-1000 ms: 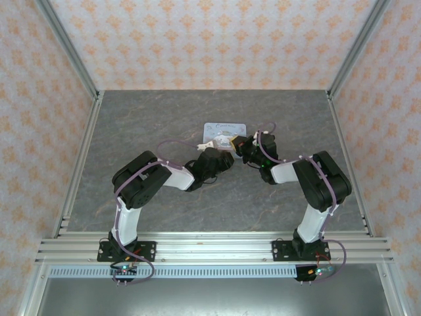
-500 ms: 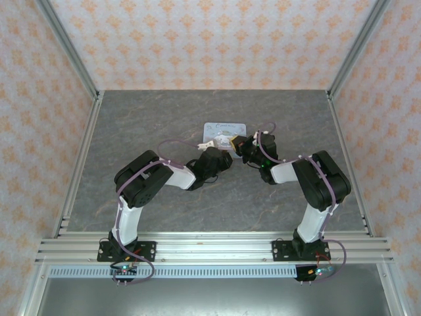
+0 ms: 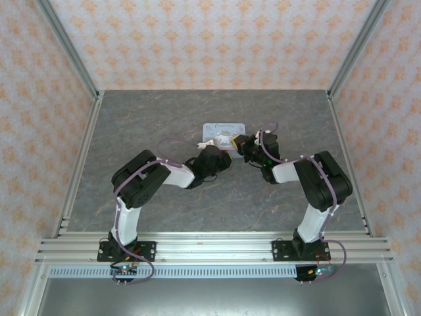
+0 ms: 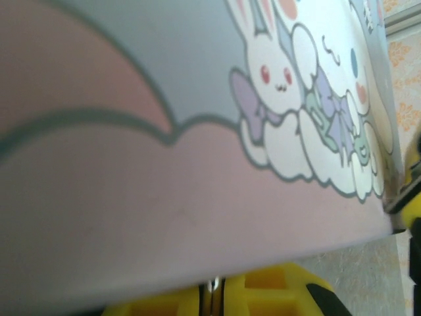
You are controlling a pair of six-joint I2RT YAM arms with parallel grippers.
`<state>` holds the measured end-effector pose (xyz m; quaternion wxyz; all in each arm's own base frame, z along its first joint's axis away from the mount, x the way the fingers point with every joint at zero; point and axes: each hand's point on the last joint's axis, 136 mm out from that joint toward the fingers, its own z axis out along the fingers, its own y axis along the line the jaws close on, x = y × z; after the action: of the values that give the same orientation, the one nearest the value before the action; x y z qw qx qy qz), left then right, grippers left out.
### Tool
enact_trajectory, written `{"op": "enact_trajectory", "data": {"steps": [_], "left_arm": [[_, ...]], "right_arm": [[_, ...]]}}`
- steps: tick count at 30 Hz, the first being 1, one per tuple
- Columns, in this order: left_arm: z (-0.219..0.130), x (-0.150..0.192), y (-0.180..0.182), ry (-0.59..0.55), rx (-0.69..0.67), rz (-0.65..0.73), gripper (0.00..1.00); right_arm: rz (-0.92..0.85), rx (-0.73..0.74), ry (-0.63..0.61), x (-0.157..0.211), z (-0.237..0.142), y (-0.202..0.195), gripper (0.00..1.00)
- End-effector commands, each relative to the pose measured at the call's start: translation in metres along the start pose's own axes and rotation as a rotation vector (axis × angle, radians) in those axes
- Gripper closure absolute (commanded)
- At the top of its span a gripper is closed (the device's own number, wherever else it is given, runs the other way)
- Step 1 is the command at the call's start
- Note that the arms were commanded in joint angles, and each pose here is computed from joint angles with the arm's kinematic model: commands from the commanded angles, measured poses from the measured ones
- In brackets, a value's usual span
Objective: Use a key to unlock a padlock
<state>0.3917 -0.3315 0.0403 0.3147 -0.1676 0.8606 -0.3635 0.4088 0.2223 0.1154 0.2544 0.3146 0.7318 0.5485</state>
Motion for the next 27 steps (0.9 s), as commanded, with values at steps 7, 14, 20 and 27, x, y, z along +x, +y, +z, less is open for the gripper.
{"op": "enact_trajectory", "data": {"steps": [7, 14, 20, 27], "left_arm": [[-0.027, -0.008, 0.003, 0.06, 0.0, -0.08, 1.0], [-0.034, -0.009, -0.013, 0.112, 0.079, -0.084, 1.0], [-0.042, -0.014, -0.028, 0.145, 0.138, -0.113, 1.0], [-0.048, -0.02, -0.041, 0.201, 0.205, -0.172, 1.0]], "right_arm": [[-0.06, -0.066, 0.042, 0.021, -0.053, 0.038, 1.0], [-0.066, -0.021, 0.068, 0.043, -0.087, 0.012, 1.0], [-0.078, 0.003, 0.117, 0.06, -0.091, -0.007, 1.0], [-0.074, 0.011, 0.112, 0.067, -0.092, -0.027, 1.0]]}}
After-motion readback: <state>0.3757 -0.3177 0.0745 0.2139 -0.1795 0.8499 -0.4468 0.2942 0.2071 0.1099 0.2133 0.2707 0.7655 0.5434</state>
